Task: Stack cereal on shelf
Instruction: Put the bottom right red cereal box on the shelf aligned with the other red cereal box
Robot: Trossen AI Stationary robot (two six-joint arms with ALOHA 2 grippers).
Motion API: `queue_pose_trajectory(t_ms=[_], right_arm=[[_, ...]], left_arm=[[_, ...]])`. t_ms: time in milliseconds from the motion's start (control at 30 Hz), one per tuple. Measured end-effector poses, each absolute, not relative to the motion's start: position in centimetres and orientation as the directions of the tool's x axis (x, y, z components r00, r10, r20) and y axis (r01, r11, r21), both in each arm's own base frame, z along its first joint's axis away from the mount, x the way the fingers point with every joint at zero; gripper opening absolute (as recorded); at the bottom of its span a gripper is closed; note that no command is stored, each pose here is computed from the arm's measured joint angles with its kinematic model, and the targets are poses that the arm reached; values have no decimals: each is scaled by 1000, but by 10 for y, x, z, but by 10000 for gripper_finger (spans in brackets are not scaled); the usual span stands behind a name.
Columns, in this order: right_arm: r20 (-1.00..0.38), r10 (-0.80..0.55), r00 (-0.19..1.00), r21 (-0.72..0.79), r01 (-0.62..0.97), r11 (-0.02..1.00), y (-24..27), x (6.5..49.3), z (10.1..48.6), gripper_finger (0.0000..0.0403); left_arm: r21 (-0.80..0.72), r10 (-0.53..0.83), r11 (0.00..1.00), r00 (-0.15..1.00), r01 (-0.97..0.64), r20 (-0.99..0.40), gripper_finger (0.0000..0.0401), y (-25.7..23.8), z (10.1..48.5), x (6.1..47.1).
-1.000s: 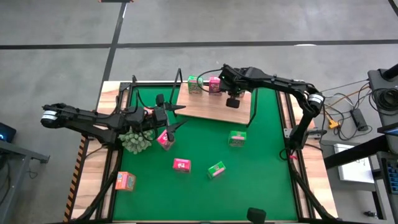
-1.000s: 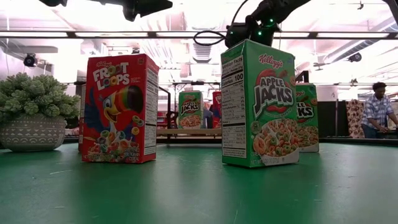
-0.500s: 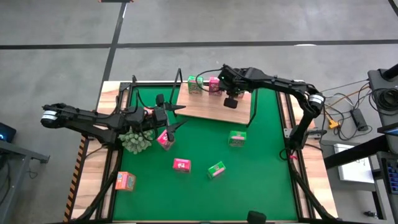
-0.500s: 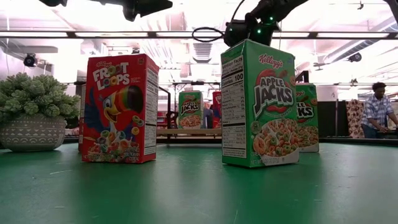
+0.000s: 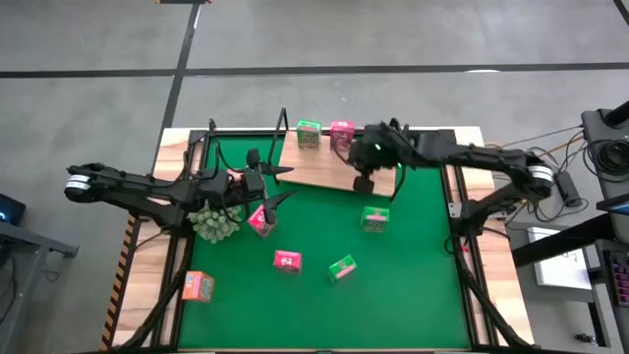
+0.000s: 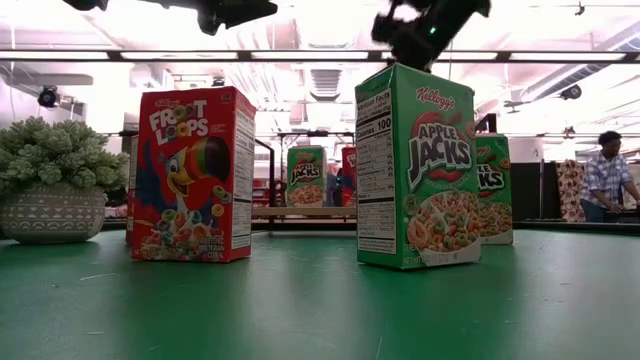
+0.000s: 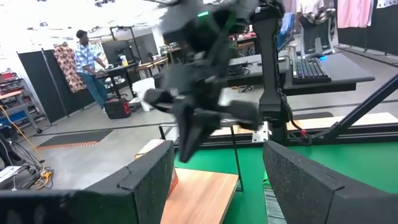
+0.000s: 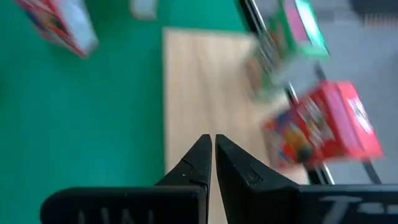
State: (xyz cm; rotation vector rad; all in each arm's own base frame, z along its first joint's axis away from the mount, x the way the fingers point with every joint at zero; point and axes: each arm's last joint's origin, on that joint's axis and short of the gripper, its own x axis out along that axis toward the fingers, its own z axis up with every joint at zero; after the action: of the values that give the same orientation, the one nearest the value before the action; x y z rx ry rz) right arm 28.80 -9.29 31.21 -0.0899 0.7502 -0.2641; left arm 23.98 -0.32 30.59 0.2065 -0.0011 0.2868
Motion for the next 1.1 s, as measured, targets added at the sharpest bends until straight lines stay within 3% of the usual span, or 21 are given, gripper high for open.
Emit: queue_pose_trajectory(t_ms=[200, 433, 667, 800, 967, 1100], right_arm=[[-447, -211, 869, -223, 120, 967, -53, 270, 297, 13], [-248, -171, 954, -300, 92, 949, -34, 245, 286, 13], [-192, -170, 967, -324, 102, 941, -31, 228, 272, 13], [-153, -145, 977, -344, 85, 935, -30, 221, 265, 13], [-141, -144, 980, -367, 84, 927, -29, 214, 261, 13], [-135, -144, 980, -379, 83, 921, -28, 211, 261, 13]], left_arm=[[176, 281, 943, 959, -282, 30, 231, -3, 306, 240], [100, 281, 954, 959, -282, 26, 231, -3, 305, 240], [-2, 290, 957, 957, -290, 22, 231, -3, 305, 240], [-72, 365, 929, 931, -363, 16, 231, -1, 305, 239], [-98, 384, 914, 917, -394, -103, 231, 0, 317, 241], [-20, 381, 913, 870, -407, -313, 231, -1, 331, 243]])
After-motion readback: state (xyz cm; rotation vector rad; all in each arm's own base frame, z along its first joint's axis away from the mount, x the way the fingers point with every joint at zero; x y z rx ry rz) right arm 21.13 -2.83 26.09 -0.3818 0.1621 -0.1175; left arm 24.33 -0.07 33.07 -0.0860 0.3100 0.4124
